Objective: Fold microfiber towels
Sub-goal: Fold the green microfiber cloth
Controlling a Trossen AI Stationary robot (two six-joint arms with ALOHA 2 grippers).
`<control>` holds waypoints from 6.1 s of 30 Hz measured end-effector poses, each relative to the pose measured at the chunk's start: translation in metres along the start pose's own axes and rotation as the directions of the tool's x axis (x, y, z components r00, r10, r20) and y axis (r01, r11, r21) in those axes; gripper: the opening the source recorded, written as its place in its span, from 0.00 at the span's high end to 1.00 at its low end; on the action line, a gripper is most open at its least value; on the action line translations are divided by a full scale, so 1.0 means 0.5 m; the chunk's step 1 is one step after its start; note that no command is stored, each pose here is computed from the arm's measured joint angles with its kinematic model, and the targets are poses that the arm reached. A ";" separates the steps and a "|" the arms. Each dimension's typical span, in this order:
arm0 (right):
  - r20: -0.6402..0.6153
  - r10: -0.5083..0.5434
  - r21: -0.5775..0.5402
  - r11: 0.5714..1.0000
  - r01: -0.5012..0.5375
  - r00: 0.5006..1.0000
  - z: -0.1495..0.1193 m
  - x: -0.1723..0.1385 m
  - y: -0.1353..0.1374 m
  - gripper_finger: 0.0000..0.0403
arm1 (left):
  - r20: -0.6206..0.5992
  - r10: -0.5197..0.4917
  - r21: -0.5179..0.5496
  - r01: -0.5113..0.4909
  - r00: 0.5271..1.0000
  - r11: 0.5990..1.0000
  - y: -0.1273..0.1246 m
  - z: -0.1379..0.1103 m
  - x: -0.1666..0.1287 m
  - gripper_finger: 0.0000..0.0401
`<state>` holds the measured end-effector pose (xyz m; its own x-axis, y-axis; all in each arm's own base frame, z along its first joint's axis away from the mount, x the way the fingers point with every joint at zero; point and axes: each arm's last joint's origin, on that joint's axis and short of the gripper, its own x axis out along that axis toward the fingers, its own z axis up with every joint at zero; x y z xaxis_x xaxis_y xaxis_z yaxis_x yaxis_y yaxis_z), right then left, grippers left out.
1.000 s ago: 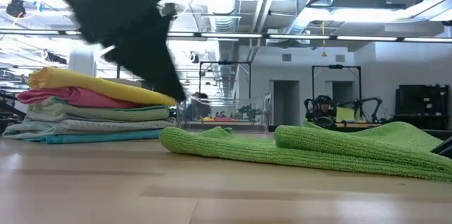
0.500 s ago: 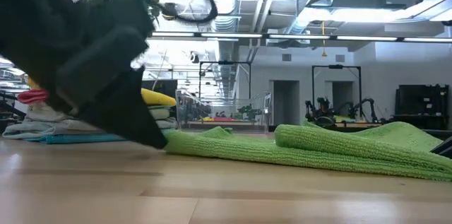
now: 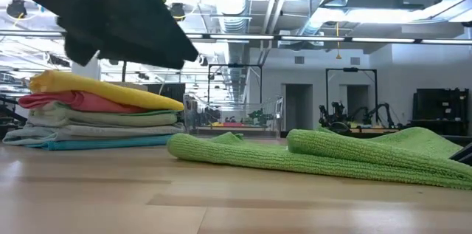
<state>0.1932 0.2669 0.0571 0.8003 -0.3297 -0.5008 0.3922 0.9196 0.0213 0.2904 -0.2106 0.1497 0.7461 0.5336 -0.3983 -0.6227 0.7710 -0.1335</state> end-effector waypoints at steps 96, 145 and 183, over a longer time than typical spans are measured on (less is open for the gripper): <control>0.213 0.037 -0.054 0.998 -0.026 0.976 0.084 0.075 0.043 0.76 | -0.276 -0.064 -0.185 0.013 0.959 0.983 0.000 -0.091 0.079 0.96; 0.014 0.083 -0.082 0.993 -0.081 0.996 0.092 0.099 0.020 0.76 | -0.381 -0.349 -0.043 0.361 0.856 0.932 -0.054 0.114 0.111 0.96; -0.037 0.112 -0.060 0.992 -0.114 0.993 0.101 0.116 0.015 0.76 | -0.344 -0.487 -0.075 0.493 0.803 0.867 -0.144 0.115 0.196 0.96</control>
<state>0.2655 0.2439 0.0719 0.8217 -0.2166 -0.5271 0.2707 0.9623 0.0266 0.4220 -0.1939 0.1725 0.8208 -0.0667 -0.5673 -0.1895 0.9051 -0.3806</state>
